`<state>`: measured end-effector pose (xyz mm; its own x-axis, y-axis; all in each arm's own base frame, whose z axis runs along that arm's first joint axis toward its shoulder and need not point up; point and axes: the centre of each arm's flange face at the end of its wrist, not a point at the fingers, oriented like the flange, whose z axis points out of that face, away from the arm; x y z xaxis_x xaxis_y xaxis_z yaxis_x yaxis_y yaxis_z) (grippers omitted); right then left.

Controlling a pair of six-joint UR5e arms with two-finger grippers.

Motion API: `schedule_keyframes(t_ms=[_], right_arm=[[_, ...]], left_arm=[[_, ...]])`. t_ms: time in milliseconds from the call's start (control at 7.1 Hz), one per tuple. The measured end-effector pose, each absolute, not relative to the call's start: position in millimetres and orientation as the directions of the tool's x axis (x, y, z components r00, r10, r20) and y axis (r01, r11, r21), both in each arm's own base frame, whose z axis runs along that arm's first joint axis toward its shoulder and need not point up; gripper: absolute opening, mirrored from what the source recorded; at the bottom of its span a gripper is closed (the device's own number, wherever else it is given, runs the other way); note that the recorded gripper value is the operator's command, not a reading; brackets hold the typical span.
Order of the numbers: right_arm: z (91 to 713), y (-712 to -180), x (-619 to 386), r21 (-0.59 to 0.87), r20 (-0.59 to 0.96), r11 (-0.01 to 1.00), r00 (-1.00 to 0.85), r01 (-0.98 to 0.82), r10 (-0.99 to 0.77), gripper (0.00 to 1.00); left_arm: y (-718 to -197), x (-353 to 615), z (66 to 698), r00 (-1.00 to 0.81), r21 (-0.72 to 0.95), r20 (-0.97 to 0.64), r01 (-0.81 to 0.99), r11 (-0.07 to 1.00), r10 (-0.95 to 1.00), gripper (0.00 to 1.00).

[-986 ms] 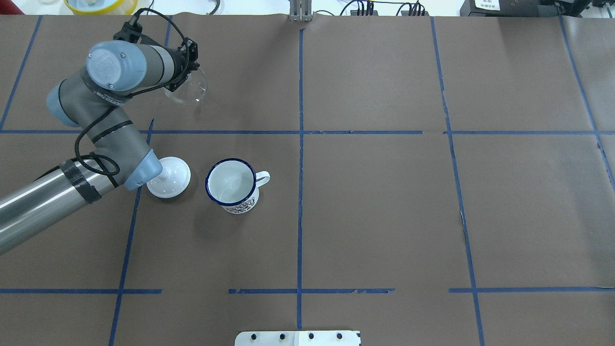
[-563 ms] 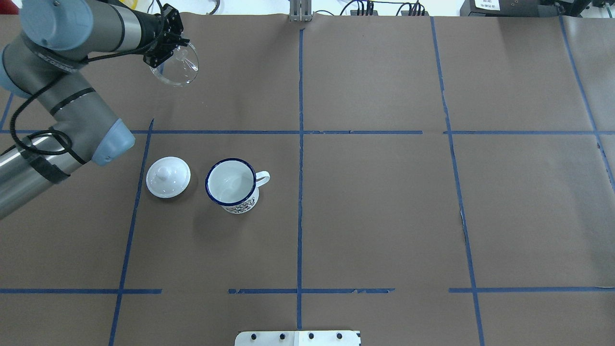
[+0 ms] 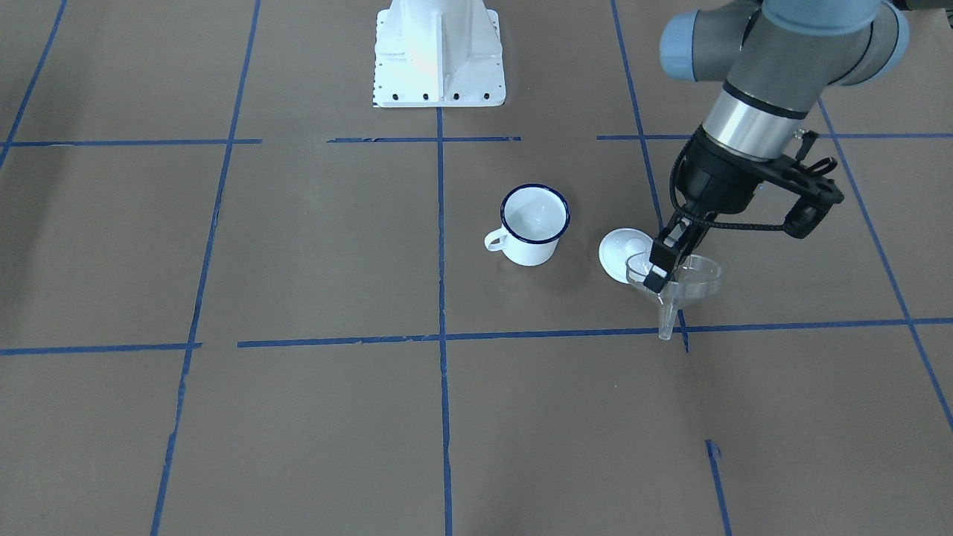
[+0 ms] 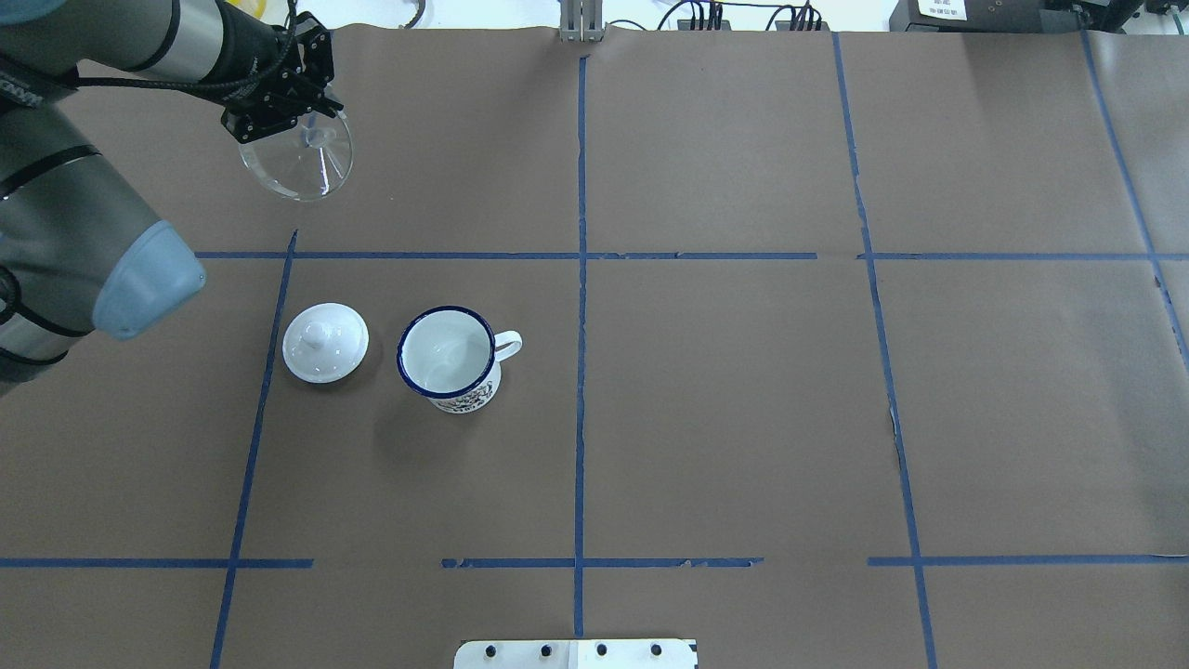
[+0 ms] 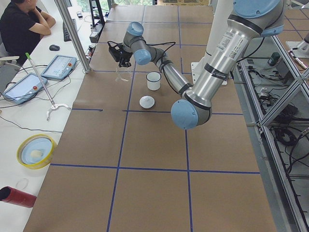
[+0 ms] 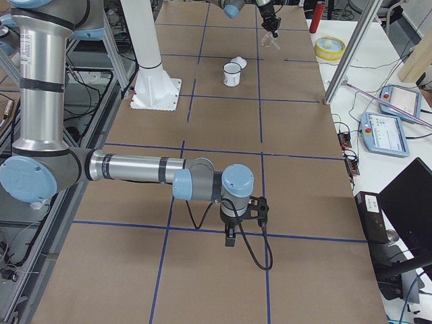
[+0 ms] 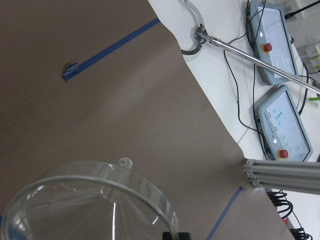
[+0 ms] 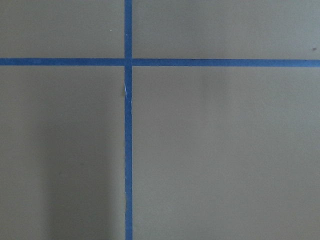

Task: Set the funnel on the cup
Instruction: 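Carry the funnel with the left gripper to above the open mug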

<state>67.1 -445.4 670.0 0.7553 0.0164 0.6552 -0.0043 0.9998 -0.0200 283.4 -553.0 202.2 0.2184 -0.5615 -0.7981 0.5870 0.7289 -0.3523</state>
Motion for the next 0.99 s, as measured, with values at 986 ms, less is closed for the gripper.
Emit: schedule_keyframes(t_ms=[986], right_arm=[[670,-446,67,-0.02,0.655,1.0,0.755,-0.004,0.016,1.0]], left_arm=[[-420,436,130,0.579,-0.257,-0.729,0.262,0.93,-0.365,0.0]])
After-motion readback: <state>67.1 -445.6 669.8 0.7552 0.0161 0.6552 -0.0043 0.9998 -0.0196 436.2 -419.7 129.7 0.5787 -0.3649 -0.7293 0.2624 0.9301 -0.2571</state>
